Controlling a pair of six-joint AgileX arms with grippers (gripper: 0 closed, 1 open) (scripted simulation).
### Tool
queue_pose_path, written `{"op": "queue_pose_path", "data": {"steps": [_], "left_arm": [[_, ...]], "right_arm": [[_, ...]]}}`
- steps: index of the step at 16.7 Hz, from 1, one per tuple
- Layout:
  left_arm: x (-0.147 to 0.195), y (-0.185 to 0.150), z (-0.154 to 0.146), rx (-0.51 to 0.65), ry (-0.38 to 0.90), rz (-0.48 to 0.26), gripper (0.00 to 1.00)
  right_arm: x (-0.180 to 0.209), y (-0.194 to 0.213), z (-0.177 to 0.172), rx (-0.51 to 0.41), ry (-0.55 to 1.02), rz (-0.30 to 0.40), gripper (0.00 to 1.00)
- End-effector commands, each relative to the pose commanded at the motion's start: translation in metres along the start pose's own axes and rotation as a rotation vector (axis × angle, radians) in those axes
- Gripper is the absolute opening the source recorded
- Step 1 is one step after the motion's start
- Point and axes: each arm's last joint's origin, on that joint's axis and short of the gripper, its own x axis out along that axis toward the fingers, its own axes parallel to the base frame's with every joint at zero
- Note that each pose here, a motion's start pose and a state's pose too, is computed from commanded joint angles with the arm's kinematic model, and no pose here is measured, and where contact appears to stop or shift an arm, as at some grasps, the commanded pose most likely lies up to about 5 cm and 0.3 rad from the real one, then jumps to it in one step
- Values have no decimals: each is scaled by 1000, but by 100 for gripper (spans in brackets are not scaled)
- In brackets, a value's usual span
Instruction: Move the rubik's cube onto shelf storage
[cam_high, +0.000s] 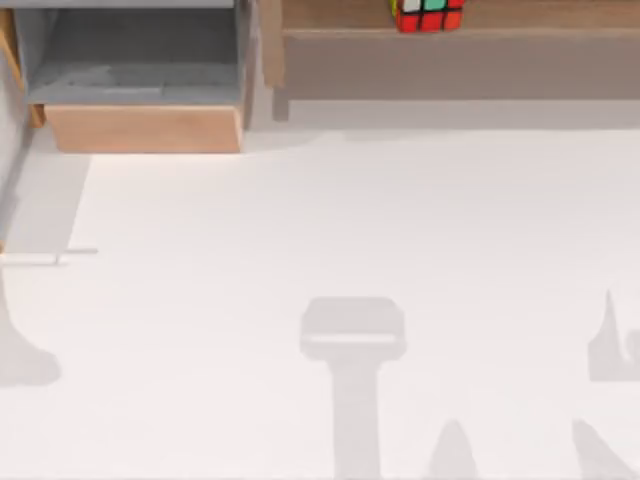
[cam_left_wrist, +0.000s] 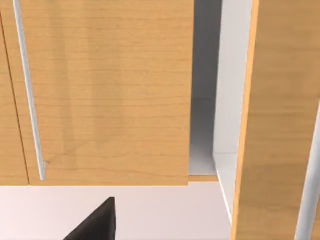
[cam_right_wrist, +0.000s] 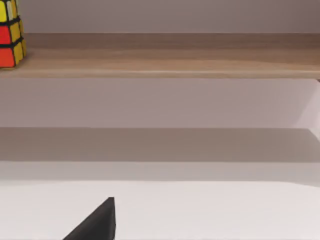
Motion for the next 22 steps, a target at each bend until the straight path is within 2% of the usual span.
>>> {"op": "queue_pose_path", "data": {"steps": [6,19,22], "left_arm": [[9,0,0,0,0,0,100],[9,0,0,0,0,0,2],[9,0,0,0,0,0,0]], "right_arm": [[0,0,0,0,0,0,100],[0,0,0,0,0,0,100],[0,0,0,0,0,0,100]]}}
